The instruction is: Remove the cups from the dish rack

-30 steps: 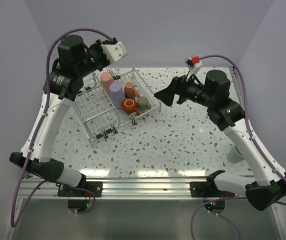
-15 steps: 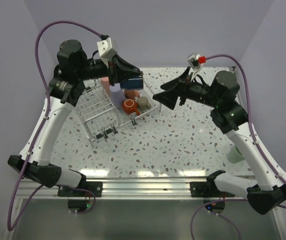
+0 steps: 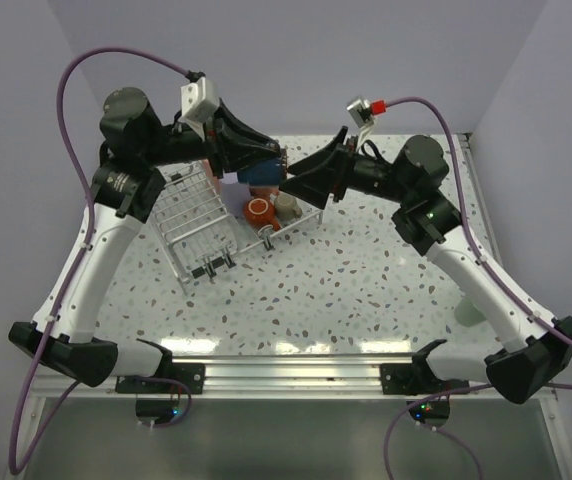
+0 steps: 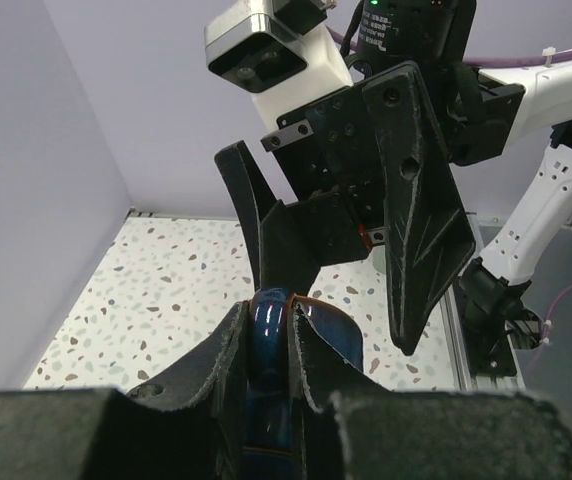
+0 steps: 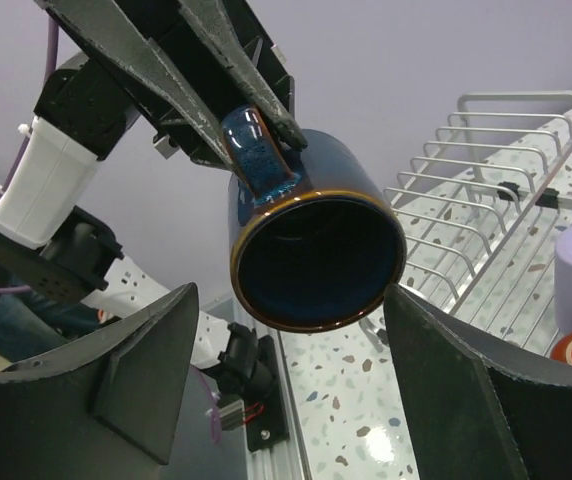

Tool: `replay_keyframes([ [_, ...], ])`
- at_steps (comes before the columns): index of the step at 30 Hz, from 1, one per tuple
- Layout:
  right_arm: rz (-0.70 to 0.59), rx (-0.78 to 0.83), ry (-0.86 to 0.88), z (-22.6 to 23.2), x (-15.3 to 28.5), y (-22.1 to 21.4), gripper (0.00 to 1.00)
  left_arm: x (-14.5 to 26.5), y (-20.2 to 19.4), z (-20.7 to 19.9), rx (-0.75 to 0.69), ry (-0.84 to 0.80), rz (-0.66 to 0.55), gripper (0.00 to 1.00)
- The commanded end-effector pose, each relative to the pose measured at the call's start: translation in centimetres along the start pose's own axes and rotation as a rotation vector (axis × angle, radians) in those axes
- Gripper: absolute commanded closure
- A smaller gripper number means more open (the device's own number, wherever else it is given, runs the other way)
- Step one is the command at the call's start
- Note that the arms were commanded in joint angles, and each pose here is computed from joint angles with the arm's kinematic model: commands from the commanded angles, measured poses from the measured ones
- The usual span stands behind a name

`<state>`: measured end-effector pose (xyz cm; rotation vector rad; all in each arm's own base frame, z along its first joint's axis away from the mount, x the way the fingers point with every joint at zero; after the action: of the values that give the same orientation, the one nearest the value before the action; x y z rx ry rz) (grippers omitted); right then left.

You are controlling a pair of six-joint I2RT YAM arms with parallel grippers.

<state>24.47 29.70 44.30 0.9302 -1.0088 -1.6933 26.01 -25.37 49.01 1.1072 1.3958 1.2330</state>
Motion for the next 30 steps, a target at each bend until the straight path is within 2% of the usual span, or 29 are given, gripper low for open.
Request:
replay_keyframes([
  [1,-0.027,0.039,0.068,2.0,-1.0,1.2,0.23,0.2,2.2,-1.2,-0.088,-0.021,-0.054,1.0],
  [10,-0.027,0.045,0.042,2.0,-1.7,0.9,0.31,0.3,1.6,-0.9,-0.086,-0.01,-0.04,1.0],
  [19,0.015,0.155,-0.072,1.9,0.2,1.8,0.31,0.5,0.1,0.2,-0.127,0.039,0.009,1.0],
  [30,-0.023,0.038,0.05,2.4,-2.1,1.4,0.43,0.3,1.1,-0.5,-0.113,0.004,-0.022,1.0],
])
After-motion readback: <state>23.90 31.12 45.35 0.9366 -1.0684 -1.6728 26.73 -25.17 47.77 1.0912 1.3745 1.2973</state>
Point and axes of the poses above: each gripper's point midway between its finger pads, its own x axis back along the fingers, its own z axis along the line the jaws close on, y = z × x, the point moved 1 cm from there along x, back along the fingers, and after that the axes turned 7 degrees about x, right-handed, at the moved point
